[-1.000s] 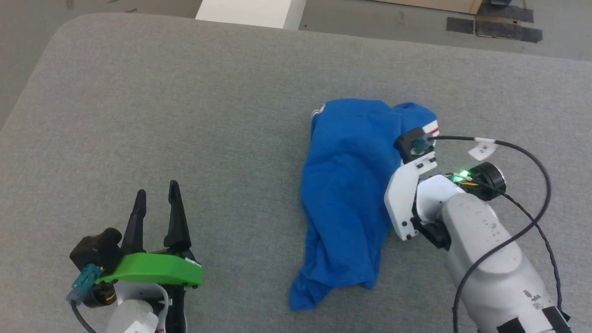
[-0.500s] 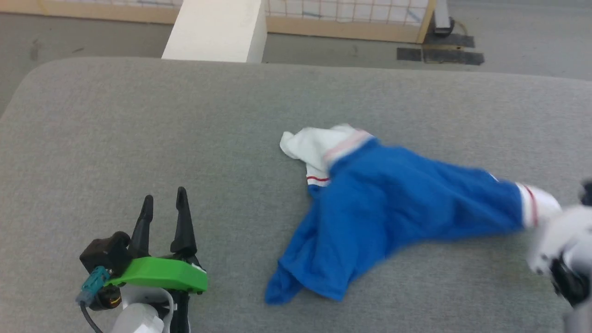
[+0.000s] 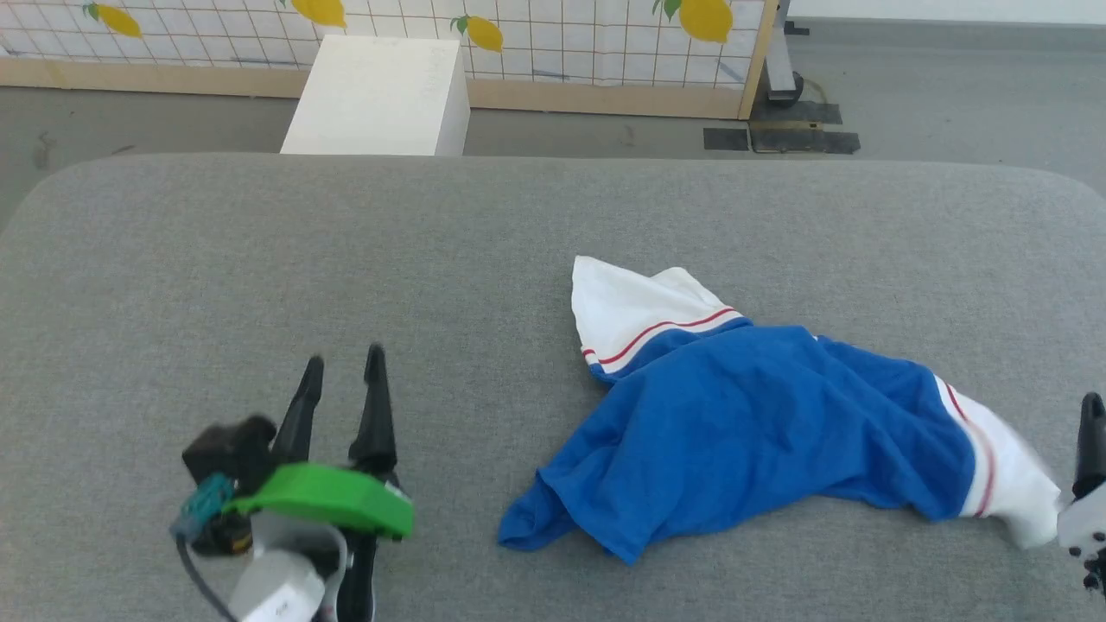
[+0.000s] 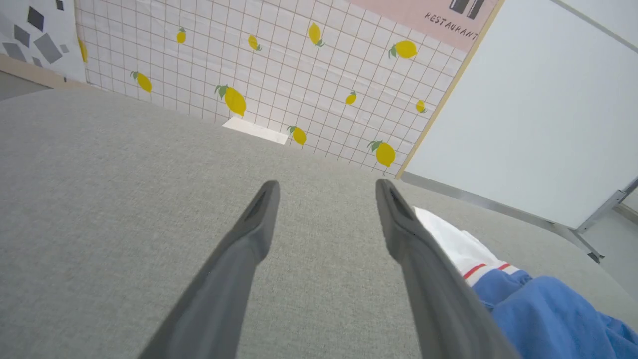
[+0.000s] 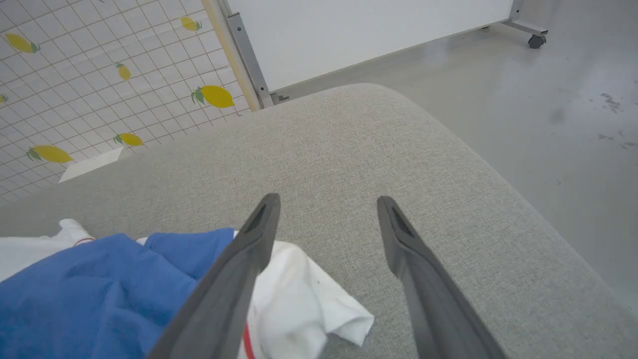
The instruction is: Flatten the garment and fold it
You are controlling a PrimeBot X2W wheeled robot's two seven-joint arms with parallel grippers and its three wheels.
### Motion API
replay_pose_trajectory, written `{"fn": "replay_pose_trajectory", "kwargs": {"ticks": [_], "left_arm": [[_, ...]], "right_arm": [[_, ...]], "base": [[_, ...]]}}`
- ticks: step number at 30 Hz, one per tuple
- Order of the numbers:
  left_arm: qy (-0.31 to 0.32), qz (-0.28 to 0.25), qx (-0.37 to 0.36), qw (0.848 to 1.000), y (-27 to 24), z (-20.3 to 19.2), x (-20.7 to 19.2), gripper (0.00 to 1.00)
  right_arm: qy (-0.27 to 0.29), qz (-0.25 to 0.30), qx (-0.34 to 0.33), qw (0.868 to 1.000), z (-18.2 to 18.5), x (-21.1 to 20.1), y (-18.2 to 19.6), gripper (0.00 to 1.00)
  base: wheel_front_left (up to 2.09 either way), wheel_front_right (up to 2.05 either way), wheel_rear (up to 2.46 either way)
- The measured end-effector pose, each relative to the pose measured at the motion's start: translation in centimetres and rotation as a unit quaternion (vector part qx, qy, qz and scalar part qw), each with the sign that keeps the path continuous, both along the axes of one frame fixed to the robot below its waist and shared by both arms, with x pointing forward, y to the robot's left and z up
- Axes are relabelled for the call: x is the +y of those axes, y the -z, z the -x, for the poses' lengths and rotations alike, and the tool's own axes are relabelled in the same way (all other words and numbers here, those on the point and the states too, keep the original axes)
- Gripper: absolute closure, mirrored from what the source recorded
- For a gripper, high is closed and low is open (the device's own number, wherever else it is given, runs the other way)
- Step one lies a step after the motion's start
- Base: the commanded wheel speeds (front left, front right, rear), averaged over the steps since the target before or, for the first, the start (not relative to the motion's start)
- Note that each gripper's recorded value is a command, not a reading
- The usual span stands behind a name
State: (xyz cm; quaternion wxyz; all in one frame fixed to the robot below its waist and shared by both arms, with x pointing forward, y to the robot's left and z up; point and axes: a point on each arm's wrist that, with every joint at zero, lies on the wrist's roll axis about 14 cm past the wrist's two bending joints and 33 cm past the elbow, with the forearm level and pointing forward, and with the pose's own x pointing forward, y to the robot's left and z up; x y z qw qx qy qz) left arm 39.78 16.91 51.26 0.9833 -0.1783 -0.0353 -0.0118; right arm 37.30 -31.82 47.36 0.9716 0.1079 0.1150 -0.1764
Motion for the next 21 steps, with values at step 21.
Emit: {"fn": "replay_pose_trajectory", "kwargs": {"ticks": [21], "left_arm": [[0.284,-0.165,0.349,0.877,6.7,-10.2,-15.1,0.0]], "right_arm": [[0.034,-0.014,0.004,0.999,3.0,-1.4,2.6,0.0]], "base": [[0.0,0.0,0.0]]}}
